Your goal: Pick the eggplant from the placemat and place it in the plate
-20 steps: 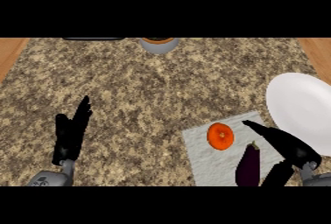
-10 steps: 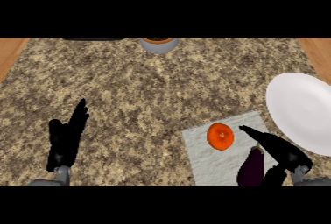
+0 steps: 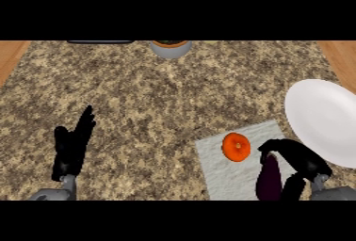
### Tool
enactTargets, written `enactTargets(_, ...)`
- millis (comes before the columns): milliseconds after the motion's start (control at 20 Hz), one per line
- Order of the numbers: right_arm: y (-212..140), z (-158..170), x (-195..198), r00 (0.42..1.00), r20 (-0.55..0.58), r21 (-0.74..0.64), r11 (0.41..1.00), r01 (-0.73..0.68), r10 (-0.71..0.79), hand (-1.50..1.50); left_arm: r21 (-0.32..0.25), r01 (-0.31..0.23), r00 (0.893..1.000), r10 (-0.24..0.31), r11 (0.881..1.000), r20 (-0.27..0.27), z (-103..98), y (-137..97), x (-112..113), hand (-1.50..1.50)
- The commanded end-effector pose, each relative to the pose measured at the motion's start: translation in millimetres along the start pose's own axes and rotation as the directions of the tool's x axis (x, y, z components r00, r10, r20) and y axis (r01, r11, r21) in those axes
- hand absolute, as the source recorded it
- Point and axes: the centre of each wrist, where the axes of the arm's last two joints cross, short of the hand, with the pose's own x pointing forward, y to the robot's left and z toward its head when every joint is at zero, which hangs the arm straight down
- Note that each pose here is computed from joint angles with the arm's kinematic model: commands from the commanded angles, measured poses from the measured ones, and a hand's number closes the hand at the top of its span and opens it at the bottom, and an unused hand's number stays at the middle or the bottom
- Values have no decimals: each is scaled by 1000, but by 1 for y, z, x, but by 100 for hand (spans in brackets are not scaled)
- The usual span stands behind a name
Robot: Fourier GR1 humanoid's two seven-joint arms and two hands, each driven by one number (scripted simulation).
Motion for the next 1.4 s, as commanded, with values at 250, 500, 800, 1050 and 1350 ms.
enactTargets(250,-10,3,4,999,-34,-191,981,-42,37,150,0,10,1000,-10,1000,-6,6,-18,7,0)
enactTargets(500,-18,1,9,960,189,-344,929,-134,209,150,0,-10,1000,10,1000,-7,6,-12,5,0)
enactTargets(800,-48,19,-2,924,254,-555,826,-102,285,150,5,-3,1000,3,1000,-9,-5,-6,14,0)
enactTargets(1050,-71,64,0,938,275,-728,683,61,209,150,5,-9,1000,9,1000,-14,15,-3,1,0)
enactTargets(1350,-99,91,-15,976,177,-804,591,70,125,150,3,6,1000,-6,1000,-15,8,11,-2,0)
